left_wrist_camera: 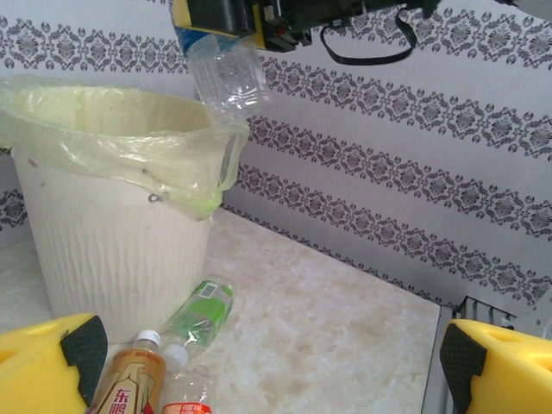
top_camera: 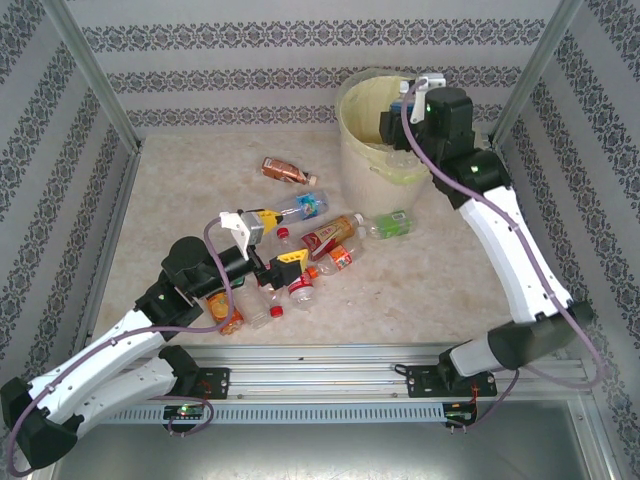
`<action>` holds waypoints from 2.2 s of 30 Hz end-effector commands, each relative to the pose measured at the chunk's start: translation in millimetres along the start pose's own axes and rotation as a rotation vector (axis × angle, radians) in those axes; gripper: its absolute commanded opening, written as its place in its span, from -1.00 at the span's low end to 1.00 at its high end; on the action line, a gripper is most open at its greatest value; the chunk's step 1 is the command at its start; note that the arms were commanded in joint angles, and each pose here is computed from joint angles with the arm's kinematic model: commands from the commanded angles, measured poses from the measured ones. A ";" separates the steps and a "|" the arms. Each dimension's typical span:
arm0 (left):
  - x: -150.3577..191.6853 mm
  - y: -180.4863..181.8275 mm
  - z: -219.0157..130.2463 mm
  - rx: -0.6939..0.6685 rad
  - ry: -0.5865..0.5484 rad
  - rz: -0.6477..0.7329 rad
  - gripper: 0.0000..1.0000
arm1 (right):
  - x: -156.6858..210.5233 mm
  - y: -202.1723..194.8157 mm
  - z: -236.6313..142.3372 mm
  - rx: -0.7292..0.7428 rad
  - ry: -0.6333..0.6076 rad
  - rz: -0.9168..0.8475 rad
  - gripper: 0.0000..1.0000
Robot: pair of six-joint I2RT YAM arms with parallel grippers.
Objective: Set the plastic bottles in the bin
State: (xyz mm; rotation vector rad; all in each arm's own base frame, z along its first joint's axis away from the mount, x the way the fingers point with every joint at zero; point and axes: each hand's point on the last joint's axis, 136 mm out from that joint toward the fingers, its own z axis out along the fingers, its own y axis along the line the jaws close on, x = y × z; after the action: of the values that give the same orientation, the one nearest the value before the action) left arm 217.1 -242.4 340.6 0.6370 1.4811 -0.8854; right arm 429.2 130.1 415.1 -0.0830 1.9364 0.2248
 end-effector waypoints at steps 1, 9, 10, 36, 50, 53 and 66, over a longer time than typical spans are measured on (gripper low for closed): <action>-16.7 4.5 -5.2 -0.024 -0.070 0.024 1.00 | -12.2 8.2 13.8 -0.090 0.014 0.001 0.11; -17.1 17.4 -8.0 -0.098 -0.080 0.029 1.00 | -13.3 -7.6 67.0 -0.078 0.089 0.034 0.12; -17.6 18.0 -8.4 -0.102 -0.082 0.030 1.00 | -12.6 -9.2 73.8 -0.078 0.099 0.041 0.13; -7.7 21.6 -5.2 -0.113 -0.034 0.061 1.00 | 88.9 -51.9 159.8 -0.009 0.468 0.150 0.32; -5.5 23.7 -4.3 -0.123 -0.021 0.065 1.00 | 38.5 -43.3 126.2 -0.052 0.356 0.178 0.82; -4.7 23.3 -4.8 -0.121 -0.018 0.069 1.00 | 20.7 -40.7 111.4 -0.061 0.309 0.172 0.82; 3.5 13.0 -5.4 -0.063 0.058 0.152 1.00 | -14.5 -38.3 22.5 -0.043 0.190 0.139 0.82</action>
State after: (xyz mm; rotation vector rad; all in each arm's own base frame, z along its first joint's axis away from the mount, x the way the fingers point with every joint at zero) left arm 227.6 -232.9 326.7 0.6670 1.5082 -0.7360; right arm 473.2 104.0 409.8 -0.0107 2.1432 0.3896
